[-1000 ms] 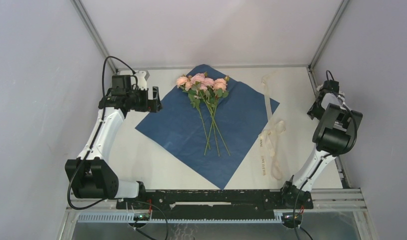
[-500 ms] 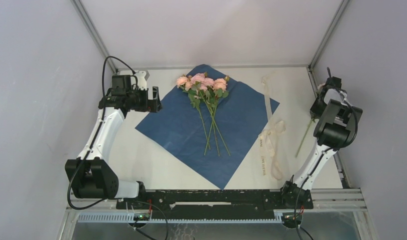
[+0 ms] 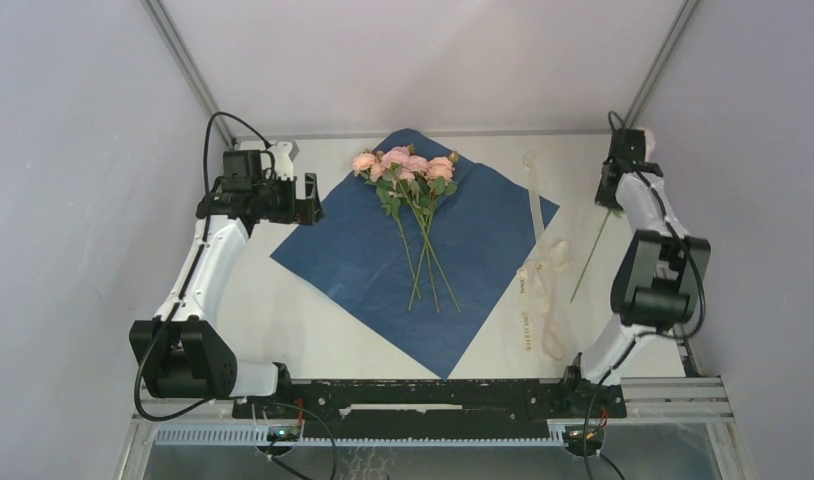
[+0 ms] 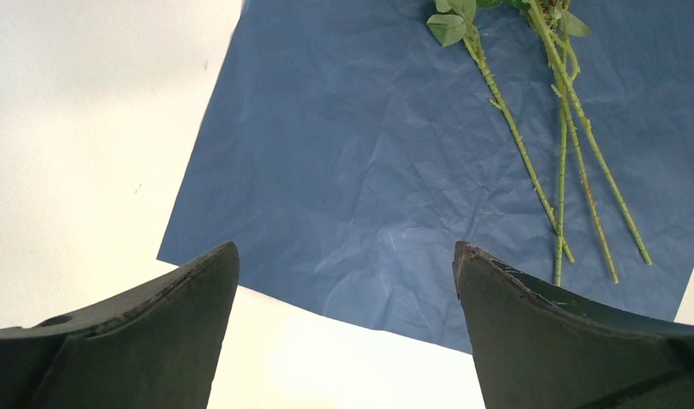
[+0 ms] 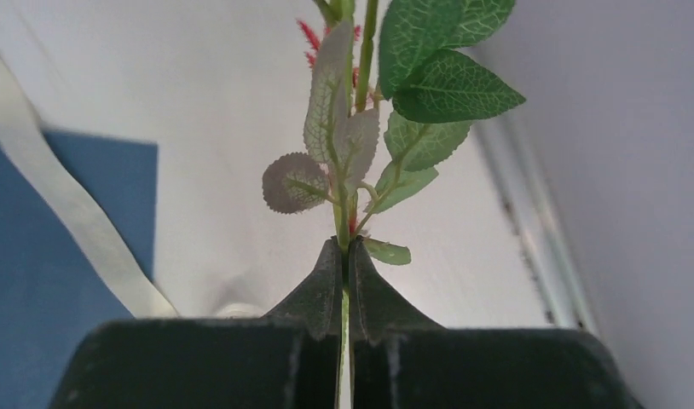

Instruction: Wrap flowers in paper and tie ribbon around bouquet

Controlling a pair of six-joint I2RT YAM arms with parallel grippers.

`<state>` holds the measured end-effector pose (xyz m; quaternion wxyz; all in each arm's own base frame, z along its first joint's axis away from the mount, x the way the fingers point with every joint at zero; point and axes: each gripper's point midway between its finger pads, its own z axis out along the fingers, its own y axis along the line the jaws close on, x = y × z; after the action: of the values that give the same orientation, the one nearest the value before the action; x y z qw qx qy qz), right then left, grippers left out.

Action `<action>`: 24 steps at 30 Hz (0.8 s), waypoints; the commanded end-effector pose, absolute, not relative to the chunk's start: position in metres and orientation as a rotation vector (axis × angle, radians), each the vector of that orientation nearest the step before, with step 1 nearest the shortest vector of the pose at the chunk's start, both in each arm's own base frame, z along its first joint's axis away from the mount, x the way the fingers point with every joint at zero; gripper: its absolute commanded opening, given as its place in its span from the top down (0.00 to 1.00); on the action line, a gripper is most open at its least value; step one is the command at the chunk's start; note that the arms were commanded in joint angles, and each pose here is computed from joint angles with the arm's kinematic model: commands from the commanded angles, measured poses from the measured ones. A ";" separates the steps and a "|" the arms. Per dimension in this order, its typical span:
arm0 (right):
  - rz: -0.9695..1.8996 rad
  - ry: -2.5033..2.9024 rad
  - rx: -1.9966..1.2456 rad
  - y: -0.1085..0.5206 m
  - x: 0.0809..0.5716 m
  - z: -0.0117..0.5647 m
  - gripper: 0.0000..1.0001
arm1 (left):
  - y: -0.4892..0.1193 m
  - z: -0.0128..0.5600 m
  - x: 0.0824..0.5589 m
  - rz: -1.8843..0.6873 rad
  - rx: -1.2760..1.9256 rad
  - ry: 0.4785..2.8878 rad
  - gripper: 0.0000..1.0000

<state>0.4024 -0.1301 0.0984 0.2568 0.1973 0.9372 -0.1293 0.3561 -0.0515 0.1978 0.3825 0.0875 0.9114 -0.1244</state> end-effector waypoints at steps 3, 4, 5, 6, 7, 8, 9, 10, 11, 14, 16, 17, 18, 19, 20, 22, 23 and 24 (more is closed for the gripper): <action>-0.543 1.983 0.628 -0.161 0.394 0.268 1.00 | -0.050 0.207 0.354 -0.308 0.252 2.272 0.00; -0.530 1.933 0.614 -0.155 0.391 0.286 1.00 | -0.050 0.206 0.354 -0.310 0.253 2.273 0.00; -0.514 1.888 0.590 -0.148 0.389 0.302 1.00 | -0.050 0.206 0.354 -0.310 0.253 2.274 0.00; -0.494 1.854 0.551 -0.138 0.388 0.317 1.00 | -0.051 0.206 0.354 -0.312 0.254 2.273 0.00; -0.464 1.826 0.503 -0.123 0.388 0.330 1.00 | -0.051 0.206 0.354 -0.310 0.255 2.272 0.00; -0.415 1.807 0.449 -0.105 0.391 0.340 1.00 | -0.051 0.205 0.354 -0.311 0.256 2.273 0.00; -0.341 1.793 0.381 -0.079 0.395 0.349 1.00 | -0.051 0.205 0.354 -0.313 0.256 2.274 0.00; -0.247 1.786 0.307 -0.048 0.399 0.355 1.00 | -0.051 0.205 0.355 -0.313 0.254 2.276 0.00; -0.140 1.786 0.238 -0.015 0.403 0.357 1.00 | -0.051 0.204 0.355 -0.315 0.252 2.279 0.00; 0.171 1.816 0.069 0.086 0.415 0.346 1.00 | -0.051 0.205 0.355 -0.317 0.252 2.277 0.00; 0.360 1.845 -0.025 0.153 0.424 0.328 1.00 | -0.051 0.206 0.353 -0.315 0.257 2.272 0.00; 0.456 1.869 -0.091 0.193 0.426 0.313 1.00 | -0.051 0.206 0.352 -0.313 0.260 2.268 0.00; 0.511 1.897 -0.127 0.221 0.431 0.300 1.00 | -0.051 0.207 0.351 -0.309 0.262 2.264 0.00; 0.538 1.932 -0.148 0.244 0.436 0.286 1.00 | -0.051 0.208 0.349 -0.306 0.266 2.260 0.00; 0.551 1.969 -0.176 0.265 0.442 0.273 1.00 | -0.050 0.209 0.348 -0.303 0.270 2.255 0.00; 0.564 2.048 -0.204 0.300 0.455 0.237 1.00 | -0.050 0.209 0.346 -0.297 0.274 2.252 0.00; 0.570 2.068 -0.221 0.314 0.461 0.224 1.00 | -0.050 0.209 0.345 -0.299 0.278 2.251 0.00; 0.561 2.085 -0.229 0.324 0.467 0.212 1.00 | -0.050 0.208 0.345 -0.302 0.279 2.253 0.00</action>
<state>0.4555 0.2709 0.2289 0.4893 -0.0884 0.8479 0.1841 0.3472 -0.0512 0.1965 0.3863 0.0937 0.9094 -0.1225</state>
